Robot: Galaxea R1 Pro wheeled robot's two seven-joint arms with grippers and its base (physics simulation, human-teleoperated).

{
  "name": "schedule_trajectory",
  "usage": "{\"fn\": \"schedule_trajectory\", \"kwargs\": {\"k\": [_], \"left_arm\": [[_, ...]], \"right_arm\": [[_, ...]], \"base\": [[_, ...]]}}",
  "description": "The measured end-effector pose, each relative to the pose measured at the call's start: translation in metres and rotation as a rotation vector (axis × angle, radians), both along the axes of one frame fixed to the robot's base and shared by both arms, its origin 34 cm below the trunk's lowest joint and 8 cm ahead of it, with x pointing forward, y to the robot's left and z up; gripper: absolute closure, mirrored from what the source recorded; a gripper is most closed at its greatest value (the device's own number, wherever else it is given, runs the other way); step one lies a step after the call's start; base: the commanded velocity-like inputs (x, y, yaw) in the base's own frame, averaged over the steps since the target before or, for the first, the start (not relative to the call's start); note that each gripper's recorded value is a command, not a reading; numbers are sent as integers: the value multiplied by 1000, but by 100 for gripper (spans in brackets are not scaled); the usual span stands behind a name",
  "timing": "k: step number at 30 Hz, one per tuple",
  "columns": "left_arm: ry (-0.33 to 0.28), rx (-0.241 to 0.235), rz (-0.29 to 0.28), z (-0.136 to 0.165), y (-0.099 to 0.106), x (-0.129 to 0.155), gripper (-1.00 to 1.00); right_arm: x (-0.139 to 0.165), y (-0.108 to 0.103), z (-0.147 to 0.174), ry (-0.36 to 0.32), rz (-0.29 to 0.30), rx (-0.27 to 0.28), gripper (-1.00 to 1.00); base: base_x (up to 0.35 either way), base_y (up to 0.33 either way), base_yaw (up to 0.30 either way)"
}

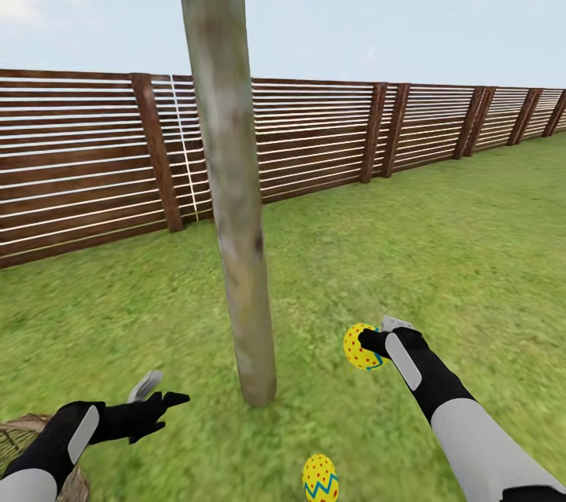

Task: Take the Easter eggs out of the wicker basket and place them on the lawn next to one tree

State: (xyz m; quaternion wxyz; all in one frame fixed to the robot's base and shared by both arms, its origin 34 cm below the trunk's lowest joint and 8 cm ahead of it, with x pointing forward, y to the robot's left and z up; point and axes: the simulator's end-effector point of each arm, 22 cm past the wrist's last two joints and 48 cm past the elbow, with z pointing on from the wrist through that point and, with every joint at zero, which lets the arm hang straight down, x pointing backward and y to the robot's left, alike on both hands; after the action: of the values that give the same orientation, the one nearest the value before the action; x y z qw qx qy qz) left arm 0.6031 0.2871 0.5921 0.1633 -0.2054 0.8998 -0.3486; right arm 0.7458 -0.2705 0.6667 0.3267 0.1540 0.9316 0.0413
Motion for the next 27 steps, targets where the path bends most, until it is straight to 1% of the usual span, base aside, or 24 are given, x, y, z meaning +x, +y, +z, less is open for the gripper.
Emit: {"fn": "schedule_trajectory", "kwargs": {"k": [2,6,11,13,15,19,27], "left_arm": [[-5,-7,1,-2,1,0,-100],[-35,-45,13,2,8,3,-100],[-40,-55,17,-6,10,3,-100],[-42,-62,33,-7,16,3,-100],[-53,-79,52,-6,21,5,-100],[-65,-120,58,-5,23,5,-100],[-66,-130,58,-19,23,2,-100]], "right_arm": [[0,0,-4,0,0,0,100],[-1,0,-11,1,-2,1,100],[-5,-1,-24,12,-9,-6,100],[-6,-3,-29,14,-12,-7,100],[-7,-2,-34,14,-12,-5,100],[-8,-2,-42,13,-12,-5,100],[-7,-5,-54,-7,-24,-5,100]], "base": [[0,0,0],[0,0,0],[0,0,0],[0,0,0],[0,0,0],[0,0,0],[0,0,0]]}}
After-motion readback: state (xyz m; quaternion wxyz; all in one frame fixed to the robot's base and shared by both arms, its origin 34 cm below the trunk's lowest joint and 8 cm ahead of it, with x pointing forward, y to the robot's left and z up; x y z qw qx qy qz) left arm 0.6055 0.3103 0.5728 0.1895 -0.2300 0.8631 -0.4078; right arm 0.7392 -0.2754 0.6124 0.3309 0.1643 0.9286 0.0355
